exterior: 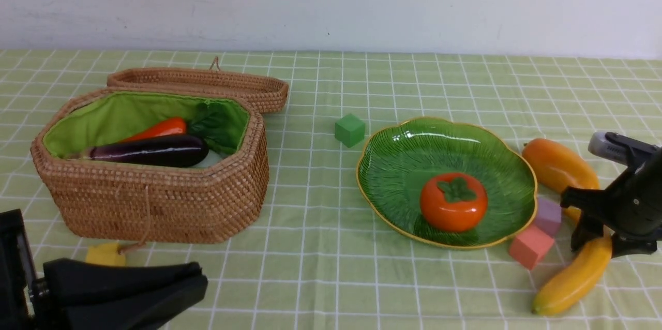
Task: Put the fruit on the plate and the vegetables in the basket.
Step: Use the right arm to grab a banana and put it into the right plate
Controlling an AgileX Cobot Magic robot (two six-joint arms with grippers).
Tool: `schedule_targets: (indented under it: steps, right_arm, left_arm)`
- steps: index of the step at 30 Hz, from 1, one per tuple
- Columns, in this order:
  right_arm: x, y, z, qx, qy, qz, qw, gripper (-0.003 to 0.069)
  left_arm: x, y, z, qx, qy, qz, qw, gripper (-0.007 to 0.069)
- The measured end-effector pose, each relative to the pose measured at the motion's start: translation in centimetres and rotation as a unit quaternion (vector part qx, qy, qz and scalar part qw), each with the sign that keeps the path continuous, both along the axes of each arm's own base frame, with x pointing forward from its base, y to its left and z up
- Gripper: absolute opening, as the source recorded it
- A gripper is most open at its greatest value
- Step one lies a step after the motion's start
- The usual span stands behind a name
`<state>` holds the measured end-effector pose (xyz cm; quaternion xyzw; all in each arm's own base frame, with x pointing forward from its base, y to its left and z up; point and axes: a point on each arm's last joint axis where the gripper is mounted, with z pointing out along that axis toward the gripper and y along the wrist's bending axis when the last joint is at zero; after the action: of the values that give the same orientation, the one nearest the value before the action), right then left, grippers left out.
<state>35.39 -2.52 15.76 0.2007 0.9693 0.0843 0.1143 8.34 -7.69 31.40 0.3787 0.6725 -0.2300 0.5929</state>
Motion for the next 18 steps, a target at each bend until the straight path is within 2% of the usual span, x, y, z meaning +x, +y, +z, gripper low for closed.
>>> schedule_targets:
  steps: [5, 9, 11, 14, 15, 18]
  right_arm:
    - [-0.9, 0.0, 0.7, -0.014, 0.040, 0.022, 0.999, 0.0329]
    - [-2.0, -0.6, 4.3, -0.048, 0.067, 0.026, 0.996, 0.0329]
    - [-2.1, 0.0, 8.6, -0.059, 0.027, 0.033, 0.997, 0.0329]
    - [-1.4, 1.5, 11.2, -0.061, -0.031, 0.065, 0.995, 0.0329]
    - [-0.7, 2.6, 12.1, -0.061, -0.066, 0.092, 0.992, 0.0329]
    - [3.0, 6.9, 13.1, -0.086, -0.171, 0.213, 0.958, 0.0329]
  left_arm:
    - [0.0, 0.0, 0.0, 0.000, 0.000, 0.000, 1.000, 0.0015]
    - [0.0, 0.0, 0.0, 0.000, 0.000, 0.000, 1.000, 0.0016]
    - [0.0, 0.0, 0.0, 0.000, 0.000, 0.000, 1.000, 0.0017]
    - [0.0, 0.0, 0.0, 0.000, -0.001, 0.002, 1.000, 0.0018]
    - [0.0, 0.0, 0.0, 0.000, -0.001, 0.003, 1.000, 0.0018]
    - [0.1, 0.1, 0.1, -0.001, -0.003, 0.009, 1.000, 0.0018]
